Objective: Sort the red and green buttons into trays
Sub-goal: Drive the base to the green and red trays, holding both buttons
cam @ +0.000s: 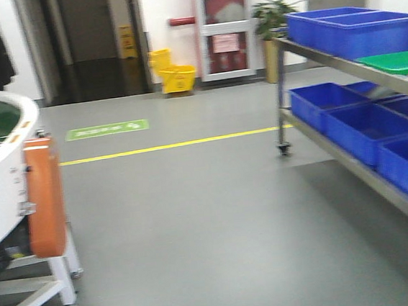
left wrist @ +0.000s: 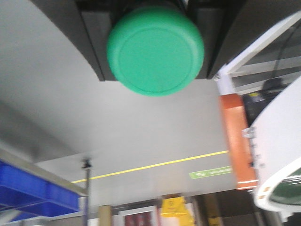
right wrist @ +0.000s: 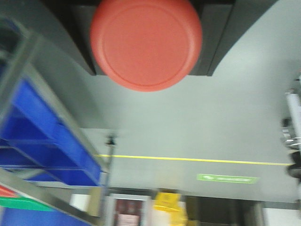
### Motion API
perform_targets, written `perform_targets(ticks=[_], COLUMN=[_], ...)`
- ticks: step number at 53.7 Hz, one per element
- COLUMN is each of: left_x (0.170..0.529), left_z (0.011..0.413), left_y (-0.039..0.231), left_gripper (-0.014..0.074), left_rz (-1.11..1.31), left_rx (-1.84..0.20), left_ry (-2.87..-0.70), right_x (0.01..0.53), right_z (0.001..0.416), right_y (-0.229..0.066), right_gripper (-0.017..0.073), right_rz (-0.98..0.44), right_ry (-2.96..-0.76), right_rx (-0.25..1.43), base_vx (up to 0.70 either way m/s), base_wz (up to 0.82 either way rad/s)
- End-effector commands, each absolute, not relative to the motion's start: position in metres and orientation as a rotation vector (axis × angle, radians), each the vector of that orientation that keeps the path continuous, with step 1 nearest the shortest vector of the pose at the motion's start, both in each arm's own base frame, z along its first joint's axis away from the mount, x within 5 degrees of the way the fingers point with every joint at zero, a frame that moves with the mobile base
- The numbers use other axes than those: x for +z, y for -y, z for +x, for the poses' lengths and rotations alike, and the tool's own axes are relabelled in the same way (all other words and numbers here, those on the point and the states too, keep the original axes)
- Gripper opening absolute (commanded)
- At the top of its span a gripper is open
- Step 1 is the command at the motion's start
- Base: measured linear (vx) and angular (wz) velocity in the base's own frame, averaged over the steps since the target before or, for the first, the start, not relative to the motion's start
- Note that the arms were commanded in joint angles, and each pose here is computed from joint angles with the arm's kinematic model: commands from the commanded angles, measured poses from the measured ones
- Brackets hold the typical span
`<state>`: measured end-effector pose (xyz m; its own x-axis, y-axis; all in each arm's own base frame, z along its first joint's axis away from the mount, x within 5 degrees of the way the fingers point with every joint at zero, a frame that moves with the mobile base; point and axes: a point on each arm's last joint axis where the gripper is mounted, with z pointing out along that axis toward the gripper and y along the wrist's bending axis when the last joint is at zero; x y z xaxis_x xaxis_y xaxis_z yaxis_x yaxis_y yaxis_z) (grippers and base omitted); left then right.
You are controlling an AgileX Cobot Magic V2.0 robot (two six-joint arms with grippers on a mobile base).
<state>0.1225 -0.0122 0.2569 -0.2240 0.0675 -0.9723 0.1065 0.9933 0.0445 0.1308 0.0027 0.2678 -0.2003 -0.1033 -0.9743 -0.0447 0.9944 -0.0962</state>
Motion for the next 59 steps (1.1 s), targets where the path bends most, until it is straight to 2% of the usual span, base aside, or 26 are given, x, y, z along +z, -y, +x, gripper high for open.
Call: perform_targets(ticks=[1, 23, 59], left_x=[0.2718, 0.2718, 0.2718], left_z=[0.1247, 0.1247, 0.1246], left_y=[0.0168, 0.0166, 0.0165], left_gripper=[0.0, 0.0, 0.0], left_rz=[0.14, 0.139, 0.138], left_rx=[-0.09, -0.089, -0.088], left_ry=[-1.71, -1.71, -1.711], right_x=[0.2816, 0.2816, 0.2816], right_z=[0.1323, 0.1323, 0.1323], right_y=[-0.0059, -0.0059, -0.0059], right_gripper=[-0.0008, -0.0008, -0.0008], right_rz=[-0.134, -0.134, -0.134], right_ry=[-1.708, -1.708, -1.708], right_rx=[-0.024, -0.024, -0.024], base_vx=[0.26, 0.34, 0.53], base_wz=[0.68, 0.38, -0.12])
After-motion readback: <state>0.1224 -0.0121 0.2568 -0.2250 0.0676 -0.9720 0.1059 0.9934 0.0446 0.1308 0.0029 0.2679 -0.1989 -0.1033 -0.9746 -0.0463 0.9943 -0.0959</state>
